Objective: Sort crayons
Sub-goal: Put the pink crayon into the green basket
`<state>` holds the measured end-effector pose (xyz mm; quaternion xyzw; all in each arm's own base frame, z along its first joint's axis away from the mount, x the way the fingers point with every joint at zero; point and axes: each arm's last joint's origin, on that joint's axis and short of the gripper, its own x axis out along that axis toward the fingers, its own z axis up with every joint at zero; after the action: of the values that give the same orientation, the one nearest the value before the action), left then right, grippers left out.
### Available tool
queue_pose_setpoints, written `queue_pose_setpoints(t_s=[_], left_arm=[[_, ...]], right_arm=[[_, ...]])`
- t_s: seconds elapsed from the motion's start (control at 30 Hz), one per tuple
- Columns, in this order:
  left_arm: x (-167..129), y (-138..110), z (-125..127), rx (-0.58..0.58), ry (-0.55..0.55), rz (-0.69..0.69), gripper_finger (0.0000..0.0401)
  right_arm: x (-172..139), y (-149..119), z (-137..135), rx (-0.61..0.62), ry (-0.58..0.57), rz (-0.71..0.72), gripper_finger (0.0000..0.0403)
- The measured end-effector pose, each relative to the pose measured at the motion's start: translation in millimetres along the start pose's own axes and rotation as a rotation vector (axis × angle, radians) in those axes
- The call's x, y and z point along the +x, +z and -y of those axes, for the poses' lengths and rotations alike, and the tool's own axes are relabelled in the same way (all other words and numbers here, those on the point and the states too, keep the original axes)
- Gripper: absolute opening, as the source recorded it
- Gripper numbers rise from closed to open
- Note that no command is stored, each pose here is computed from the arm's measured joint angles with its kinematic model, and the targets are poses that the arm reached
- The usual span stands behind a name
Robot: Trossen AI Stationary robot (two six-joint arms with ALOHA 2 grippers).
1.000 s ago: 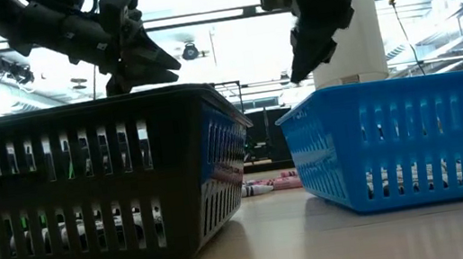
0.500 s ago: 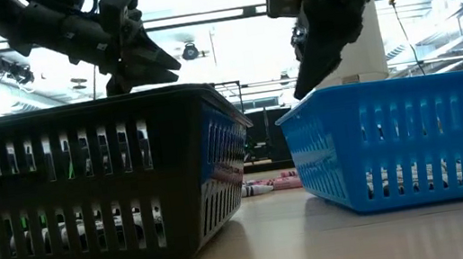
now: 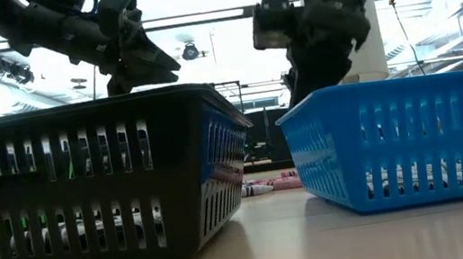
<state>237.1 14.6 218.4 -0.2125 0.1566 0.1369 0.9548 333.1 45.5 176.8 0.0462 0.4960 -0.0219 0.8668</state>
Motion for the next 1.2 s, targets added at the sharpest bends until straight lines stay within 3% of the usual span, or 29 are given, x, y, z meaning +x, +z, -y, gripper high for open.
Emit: queue_pose_setpoints(t_s=[0.27, 0.9, 1.2], left_arm=[[0, -6, -1, 0.001, -0.025, -0.073, 0.0117], [0, -5, -1, 0.007, -0.024, -0.073, 0.0117], [0, -5, -1, -0.001, -0.024, -0.072, 0.0117]], right_arm=[[-2, -16, 15, -0.031, -0.078, -0.180, 0.0205], [18, -40, 21, -0.029, 0.005, -0.142, 0.0140], [19, -41, 28, 0.066, 0.014, -0.149, 0.0130]])
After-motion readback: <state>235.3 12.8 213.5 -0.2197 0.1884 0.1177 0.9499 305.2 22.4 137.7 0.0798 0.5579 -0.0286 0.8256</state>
